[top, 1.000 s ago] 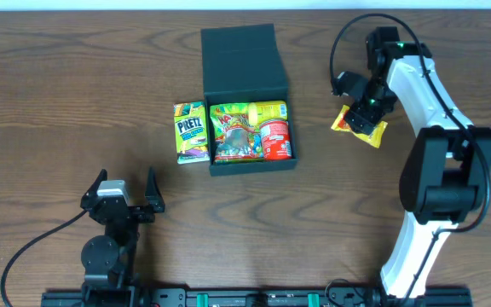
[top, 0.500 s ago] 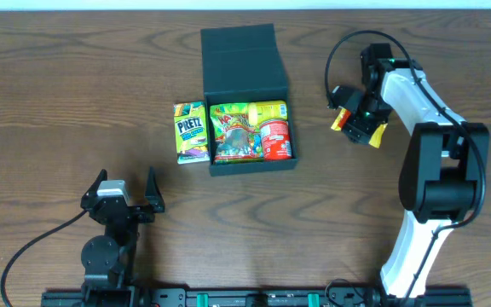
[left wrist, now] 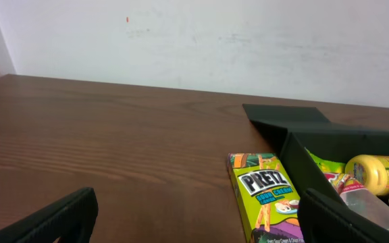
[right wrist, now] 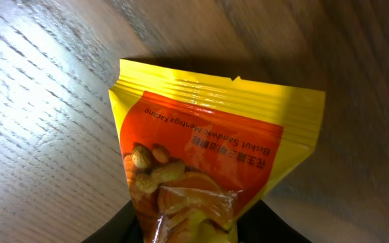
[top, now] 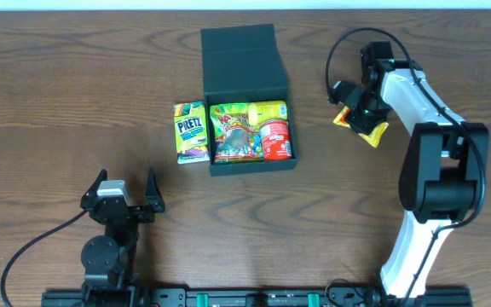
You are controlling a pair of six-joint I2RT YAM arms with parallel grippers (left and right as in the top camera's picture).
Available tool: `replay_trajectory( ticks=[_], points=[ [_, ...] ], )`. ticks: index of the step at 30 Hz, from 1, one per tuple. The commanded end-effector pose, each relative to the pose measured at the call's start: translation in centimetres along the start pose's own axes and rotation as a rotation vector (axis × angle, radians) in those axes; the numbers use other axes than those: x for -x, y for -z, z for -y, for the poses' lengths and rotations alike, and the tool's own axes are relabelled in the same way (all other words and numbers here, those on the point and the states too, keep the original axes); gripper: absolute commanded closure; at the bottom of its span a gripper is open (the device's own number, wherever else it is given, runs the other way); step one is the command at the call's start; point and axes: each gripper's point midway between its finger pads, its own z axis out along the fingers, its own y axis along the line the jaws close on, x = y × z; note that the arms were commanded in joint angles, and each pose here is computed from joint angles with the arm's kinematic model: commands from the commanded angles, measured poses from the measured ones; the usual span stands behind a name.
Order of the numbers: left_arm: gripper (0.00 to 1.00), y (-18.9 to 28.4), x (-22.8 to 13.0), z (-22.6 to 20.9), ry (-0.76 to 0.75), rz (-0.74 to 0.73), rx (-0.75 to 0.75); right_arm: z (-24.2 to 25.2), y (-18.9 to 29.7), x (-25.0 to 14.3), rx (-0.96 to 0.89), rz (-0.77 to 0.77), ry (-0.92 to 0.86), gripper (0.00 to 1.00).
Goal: Pack container
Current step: 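Move the right gripper back right and grasp the yellow biscuit packet, then carry the yellow packet left and lower it into the box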
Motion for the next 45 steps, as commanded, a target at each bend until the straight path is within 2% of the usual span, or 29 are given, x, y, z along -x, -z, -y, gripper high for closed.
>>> replay_trajectory(
  ticks=[1,9,14,22,31,36,45],
  points=[
    [0.05,0.0,-1.9,-0.4,-0.006,-0.06,0.017,-1.3,-0.3,1.0,0.028,0.014,0.004,0.65],
    [0.05,0.0,-1.9,-0.4,-0.006,-0.06,0.017,-2.4,0.5,2.6,0.018,0.034,0.0,0.69],
    [0.05,0.0,-1.9,-0.4,-0.006,-0.06,0.017,-2.8,2.4,4.1,0.023,0.113,-0.043,0.69],
    [0.05,0.0,-1.9,-0.4,-0.007,-0.061,0.017,-2.0,6.9,5.2,-0.023,0.226,-0.236,0.7],
    [0.05,0.0,-1.9,-0.4,-0.006,-0.06,0.017,-4.1,13.4,8.9,-0.012,0.433,-0.338,0.71],
    [0.05,0.0,-1.8,-0.4,-0.006,-0.06,0.017,-6.8,16.5,11.0,0.0,0.512,-0.371,0.72],
    [0.05,0.0,-1.9,-0.4,-0.006,-0.06,0.017,-14.7,19.3,14.9,0.052,0.566,-0.36,0.71]
  ],
)
